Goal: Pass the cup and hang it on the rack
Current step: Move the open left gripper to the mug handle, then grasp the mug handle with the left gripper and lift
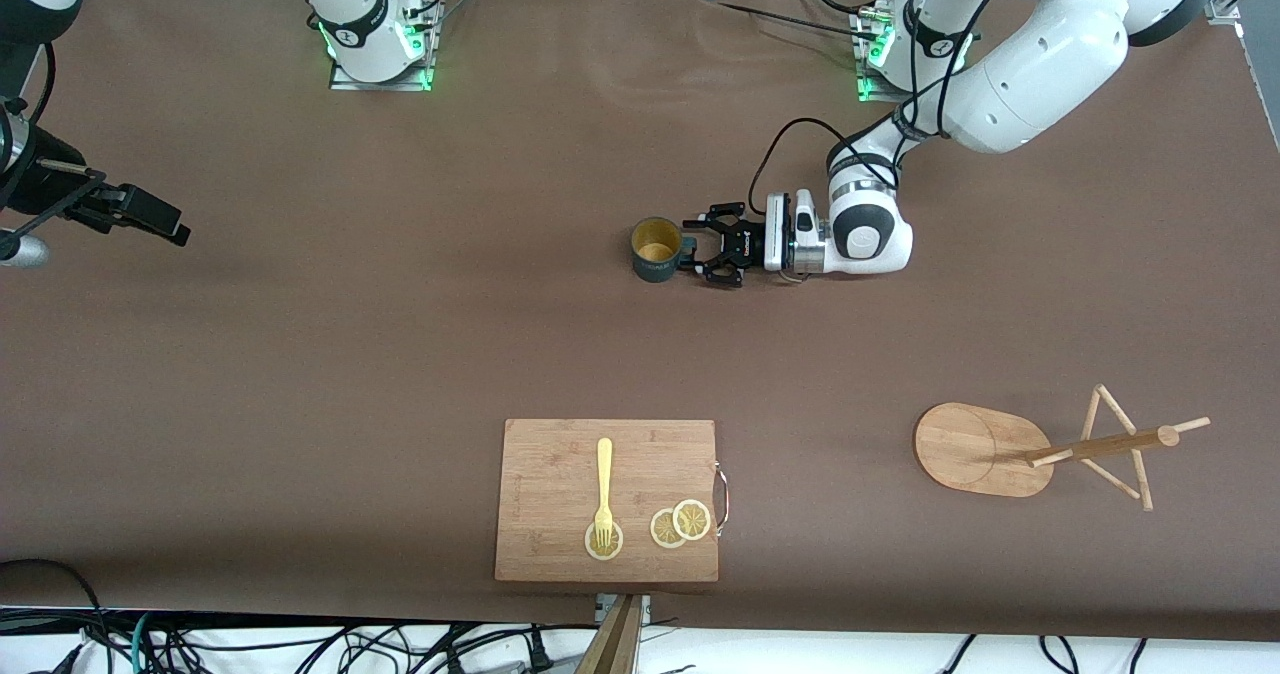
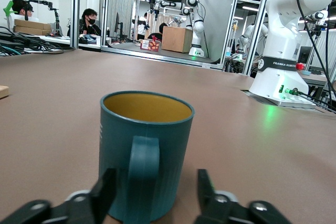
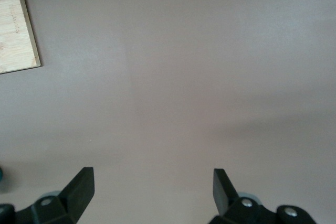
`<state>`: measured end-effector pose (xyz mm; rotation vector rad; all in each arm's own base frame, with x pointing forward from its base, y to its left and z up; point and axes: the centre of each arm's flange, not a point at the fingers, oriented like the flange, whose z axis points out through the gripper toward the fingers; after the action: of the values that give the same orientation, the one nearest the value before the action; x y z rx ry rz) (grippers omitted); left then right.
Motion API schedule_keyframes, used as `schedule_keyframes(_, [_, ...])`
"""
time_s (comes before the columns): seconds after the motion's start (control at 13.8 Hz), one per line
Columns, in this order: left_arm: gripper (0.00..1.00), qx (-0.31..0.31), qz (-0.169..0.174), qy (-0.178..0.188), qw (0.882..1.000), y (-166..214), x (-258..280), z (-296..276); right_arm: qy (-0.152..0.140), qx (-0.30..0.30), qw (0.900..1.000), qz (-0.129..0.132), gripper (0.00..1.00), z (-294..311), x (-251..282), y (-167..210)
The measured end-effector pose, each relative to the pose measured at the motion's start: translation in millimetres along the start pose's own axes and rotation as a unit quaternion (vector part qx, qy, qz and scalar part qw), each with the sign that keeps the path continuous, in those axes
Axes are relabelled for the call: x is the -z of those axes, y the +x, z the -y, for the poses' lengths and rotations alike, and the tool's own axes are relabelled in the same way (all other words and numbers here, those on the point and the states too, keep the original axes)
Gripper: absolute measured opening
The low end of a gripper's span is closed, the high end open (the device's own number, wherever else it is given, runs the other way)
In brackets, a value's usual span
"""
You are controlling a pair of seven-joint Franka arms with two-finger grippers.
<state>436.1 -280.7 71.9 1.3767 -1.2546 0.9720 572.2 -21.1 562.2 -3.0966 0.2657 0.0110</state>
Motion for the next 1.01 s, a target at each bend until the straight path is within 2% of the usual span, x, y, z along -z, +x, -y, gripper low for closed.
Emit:
schedule_keyframes(0.07, [0.52,0.0,0.0,0.002,1.0,0,0,1,0.0,0.0,1.0,0.0,1.0,0,0,0])
schedule_keyframes(0.22, [0.28,-0.002,0.0,0.007,1.0,1,3,5,0.0,0.0,1.0,0.0,1.0,0,0,0])
schedule_keyframes(0.29, [0.21,-0.002,0.0,0.011,1.0,1,5,8,0.0,0.0,1.0,0.0,1.0,0,0,0])
schedule_keyframes(0.65, [0.21,0.001,0.0,0.035,0.999,1,27,22,0.0,0.0,1.0,0.0,1.0,0,0,0])
schedule_keyframes(1.01, [0.21,0.059,0.012,0.091,0.994,26,115,23,0.0,0.0,1.0,0.0,1.0,0,0,0])
